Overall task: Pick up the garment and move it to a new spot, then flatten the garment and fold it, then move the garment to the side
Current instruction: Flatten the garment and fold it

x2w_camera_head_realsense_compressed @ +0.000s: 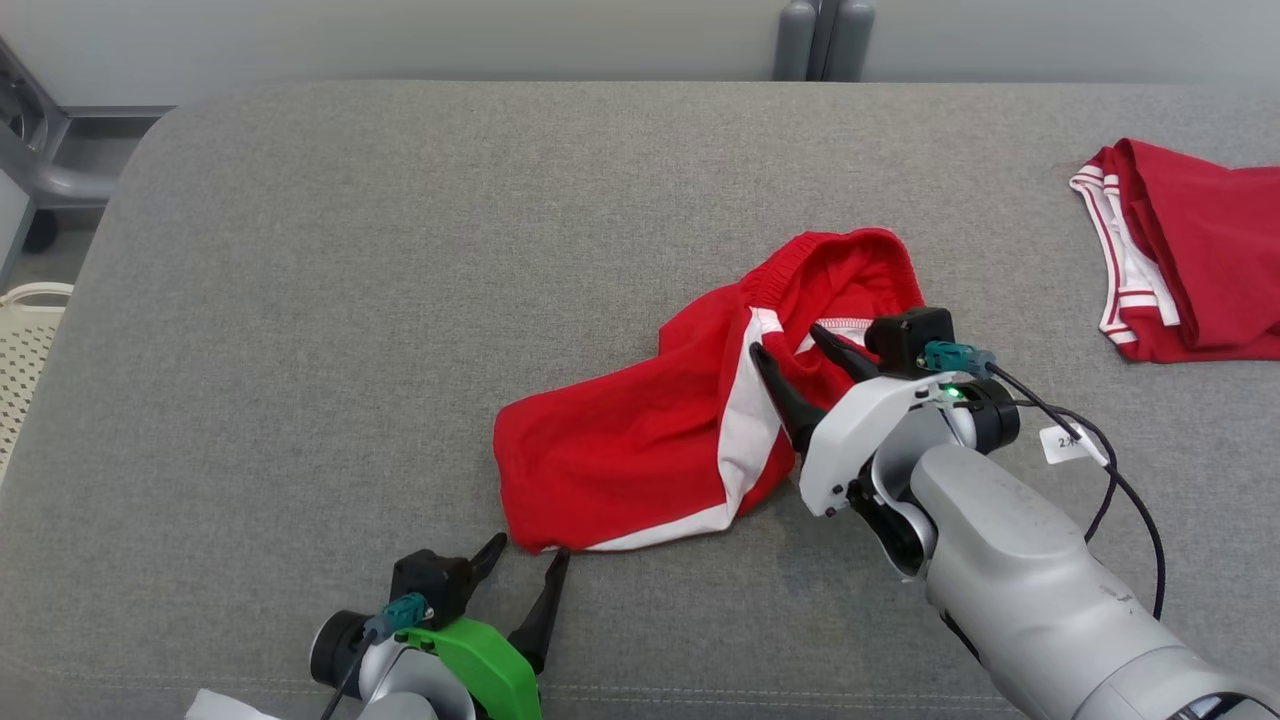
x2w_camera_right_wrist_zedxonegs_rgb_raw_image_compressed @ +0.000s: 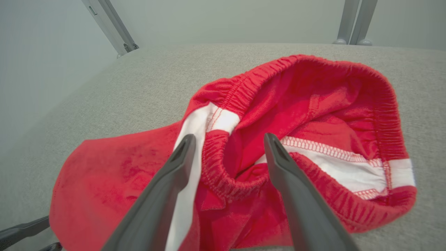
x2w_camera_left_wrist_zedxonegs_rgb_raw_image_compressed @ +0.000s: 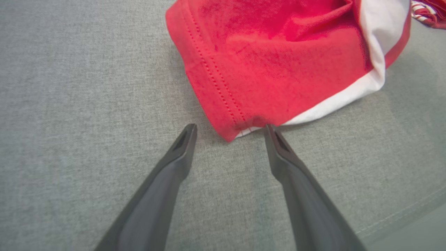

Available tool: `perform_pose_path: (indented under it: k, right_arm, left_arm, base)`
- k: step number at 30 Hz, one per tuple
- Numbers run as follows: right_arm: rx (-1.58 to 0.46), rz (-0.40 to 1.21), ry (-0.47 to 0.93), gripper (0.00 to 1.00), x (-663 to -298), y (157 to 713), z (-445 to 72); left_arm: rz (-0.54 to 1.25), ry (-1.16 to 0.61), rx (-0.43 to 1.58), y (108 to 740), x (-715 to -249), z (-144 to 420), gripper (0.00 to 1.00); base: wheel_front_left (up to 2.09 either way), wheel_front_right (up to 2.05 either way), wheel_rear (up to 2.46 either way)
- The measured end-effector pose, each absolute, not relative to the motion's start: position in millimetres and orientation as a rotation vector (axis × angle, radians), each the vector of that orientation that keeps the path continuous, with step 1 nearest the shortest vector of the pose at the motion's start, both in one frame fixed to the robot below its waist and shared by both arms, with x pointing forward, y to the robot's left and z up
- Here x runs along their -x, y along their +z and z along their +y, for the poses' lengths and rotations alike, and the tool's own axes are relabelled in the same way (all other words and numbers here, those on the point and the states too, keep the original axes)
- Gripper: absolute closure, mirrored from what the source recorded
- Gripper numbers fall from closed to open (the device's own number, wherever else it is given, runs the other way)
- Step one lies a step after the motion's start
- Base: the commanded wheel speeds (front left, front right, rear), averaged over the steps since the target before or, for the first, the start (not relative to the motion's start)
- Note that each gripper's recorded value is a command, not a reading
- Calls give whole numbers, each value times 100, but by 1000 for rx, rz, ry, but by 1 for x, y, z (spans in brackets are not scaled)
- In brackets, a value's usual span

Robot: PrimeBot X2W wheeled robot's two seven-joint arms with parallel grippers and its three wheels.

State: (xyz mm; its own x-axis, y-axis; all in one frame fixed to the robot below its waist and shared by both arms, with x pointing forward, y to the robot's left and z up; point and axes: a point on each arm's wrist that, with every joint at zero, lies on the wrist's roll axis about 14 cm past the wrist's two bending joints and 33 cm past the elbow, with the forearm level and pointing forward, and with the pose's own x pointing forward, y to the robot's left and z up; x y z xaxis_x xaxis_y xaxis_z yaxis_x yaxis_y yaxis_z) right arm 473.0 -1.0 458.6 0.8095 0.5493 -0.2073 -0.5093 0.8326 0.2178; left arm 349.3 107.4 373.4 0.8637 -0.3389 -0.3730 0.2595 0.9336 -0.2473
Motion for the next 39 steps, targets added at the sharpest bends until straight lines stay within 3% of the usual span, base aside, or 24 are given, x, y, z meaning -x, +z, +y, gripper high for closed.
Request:
perform_pose_path:
  k: [8, 10, 11, 12, 13, 14, 15, 17, 26, 39]
  right_arm:
    - [-175, 288, 585, 0, -479, 459, 8]
    - [-182, 304, 584, 6, -480, 457, 9]
    - [-182, 304, 584, 24, -480, 457, 9]
    - [-184, 308, 583, 50, -481, 456, 9]
    - [-186, 310, 583, 62, -482, 456, 10]
    - [-177, 323, 587, 100, -483, 454, 11]
    - [-183, 325, 588, 100, -484, 455, 12]
    - [-192, 336, 589, 100, -485, 453, 14]
    - [-216, 304, 599, 100, -487, 462, 16]
    - [-306, 185, 606, 100, -483, 513, -14]
  left_arm:
    - [452, -334, 208, 369, -352, 101, 0]
    - [461, -341, 210, 367, -352, 98, 0]
    - [461, -341, 210, 367, -352, 98, 0]
    - [463, -341, 214, 367, -352, 98, 0]
    - [466, -342, 217, 366, -352, 97, 0]
    - [473, -346, 226, 365, -352, 94, 53]
    - [476, -346, 229, 364, -352, 93, 65]
    - [478, -345, 233, 364, -353, 93, 100]
    - [452, -318, 238, 372, -360, 104, 100]
    - [229, -196, 199, 432, -384, 166, 100]
  base:
    - [0, 0, 0]
    - [0, 0, 0]
    - [0, 0, 0]
    - [0, 0, 0]
    - [0, 0, 0]
    - [0, 0, 0]
    - [0, 0, 0]
    - [0, 0, 0]
    - [0, 0, 0]
    - [0, 0, 0]
